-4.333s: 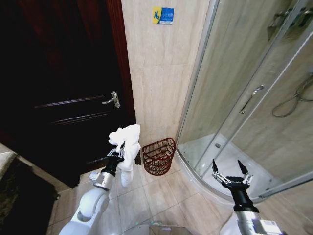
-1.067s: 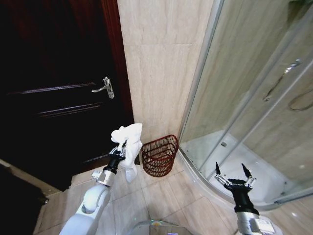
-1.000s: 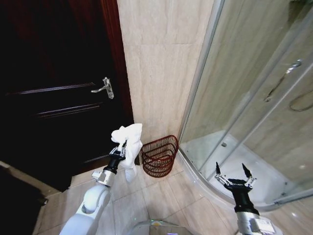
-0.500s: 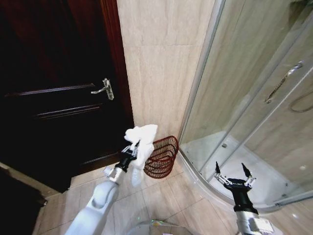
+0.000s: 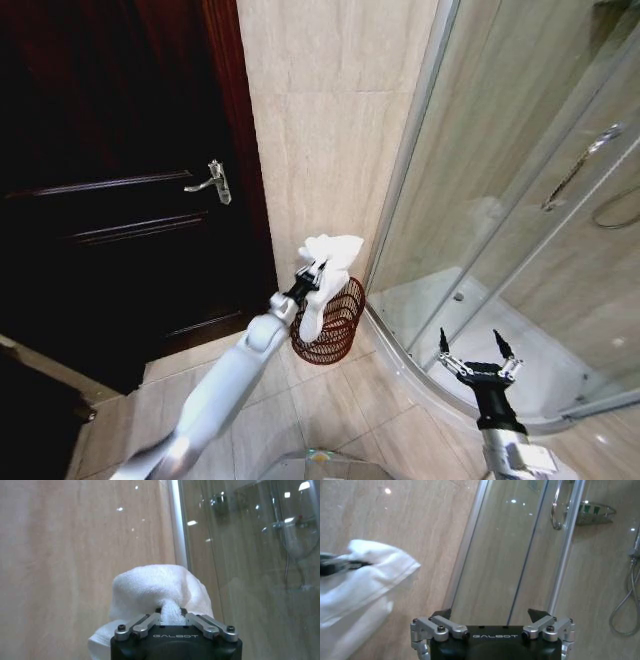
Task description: Discard the used towel into the hamper.
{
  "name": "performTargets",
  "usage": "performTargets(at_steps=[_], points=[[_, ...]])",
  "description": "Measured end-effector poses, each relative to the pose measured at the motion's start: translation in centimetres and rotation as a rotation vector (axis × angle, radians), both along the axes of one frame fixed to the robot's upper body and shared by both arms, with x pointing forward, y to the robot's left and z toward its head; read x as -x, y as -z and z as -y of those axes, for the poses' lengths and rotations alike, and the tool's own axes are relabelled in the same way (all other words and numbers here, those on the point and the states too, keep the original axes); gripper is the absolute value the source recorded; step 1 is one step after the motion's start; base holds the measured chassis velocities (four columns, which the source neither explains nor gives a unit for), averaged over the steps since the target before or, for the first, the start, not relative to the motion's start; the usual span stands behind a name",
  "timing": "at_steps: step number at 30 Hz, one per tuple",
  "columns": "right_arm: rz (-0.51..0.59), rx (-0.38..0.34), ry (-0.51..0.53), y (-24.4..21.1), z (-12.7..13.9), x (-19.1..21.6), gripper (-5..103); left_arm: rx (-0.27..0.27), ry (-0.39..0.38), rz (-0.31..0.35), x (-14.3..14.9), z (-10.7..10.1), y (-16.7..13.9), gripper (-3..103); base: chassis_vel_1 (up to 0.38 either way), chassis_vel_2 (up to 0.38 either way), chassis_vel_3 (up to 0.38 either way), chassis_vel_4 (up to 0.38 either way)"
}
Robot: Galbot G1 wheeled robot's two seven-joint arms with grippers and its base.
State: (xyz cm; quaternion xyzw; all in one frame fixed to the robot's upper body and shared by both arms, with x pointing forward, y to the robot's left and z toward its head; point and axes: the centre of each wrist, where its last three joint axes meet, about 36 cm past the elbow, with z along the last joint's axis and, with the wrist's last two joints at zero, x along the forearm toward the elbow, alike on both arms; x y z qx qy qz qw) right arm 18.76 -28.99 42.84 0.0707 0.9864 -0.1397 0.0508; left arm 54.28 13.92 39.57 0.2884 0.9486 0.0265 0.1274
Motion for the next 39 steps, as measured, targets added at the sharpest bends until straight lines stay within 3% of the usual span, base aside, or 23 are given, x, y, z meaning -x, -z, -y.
performTargets(at_steps=[3,7,10,15,18,23,25,29,30,31,32,33,36,38,39], points=[[-0.011,-0.004,0.008,0.5,0.2,-0.1,100,-0.006,0.020,0.008,-3.6,1.7,-1.0,10,0.000,0.000,0.000,0.000],[-0.025,-0.010,0.011,1.2,0.3,0.0,100,-0.019,0.020,-0.002,-5.5,2.9,-0.6,10,0.000,0.000,0.000,0.000],[-0.030,-0.014,0.013,1.6,0.3,0.1,100,-0.035,0.026,-0.038,-5.9,3.4,0.9,10,0.000,0.000,0.000,0.000],[-0.028,-0.027,0.028,1.8,0.6,0.3,100,-0.122,0.068,-0.106,-6.2,3.4,5.8,10,0.000,0.000,0.000,0.000],[-0.023,-0.030,0.031,1.7,0.7,0.3,100,-0.124,0.081,-0.109,-6.7,4.2,7.8,10,0.000,0.000,0.000,0.000],[-0.017,-0.034,0.032,1.7,0.7,0.3,100,-0.085,0.098,-0.138,-6.8,7.3,10.8,10,0.000,0.000,0.000,0.000],[-0.016,-0.035,0.032,1.7,0.7,0.3,100,-0.103,0.087,-0.164,-6.5,8.4,11.9,10,0.000,0.000,0.000,0.000],[-0.013,-0.037,0.034,1.7,0.7,0.3,100,-0.132,0.082,-0.185,-6.2,8.6,12.5,10,0.000,0.000,0.000,0.000],[-0.008,-0.040,0.036,1.6,0.7,0.2,100,-0.173,0.081,-0.213,-5.8,8.6,13.0,7,0.000,0.000,0.000,0.000],[-0.001,-0.042,0.041,1.4,0.8,0.2,100,-0.253,0.078,-0.253,-5.8,7.8,13.0,14,0.000,0.000,0.000,0.000],[0.000,-0.042,0.043,1.3,0.8,0.2,100,-0.290,0.085,-0.263,-5.8,7.3,12.6,19,0.000,0.000,0.000,0.000],[0.000,-0.042,0.043,1.3,0.8,0.2,100,-0.290,0.085,-0.263,-5.8,7.3,12.6,19,0.000,0.000,0.000,0.000],[0.001,-0.042,0.047,1.3,0.8,0.3,100,-0.374,0.079,-0.331,-5.3,5.9,11.1,36,0.000,0.000,0.000,0.000],[0.002,-0.042,0.046,1.2,0.8,0.3,100,-0.400,0.070,-0.359,-5.1,5.5,10.5,36,0.000,0.000,0.000,0.000],[0.006,-0.041,0.044,1.1,0.7,0.3,100,-0.430,0.065,-0.389,-4.8,5.0,9.8,46,0.000,0.000,0.000,0.000]])
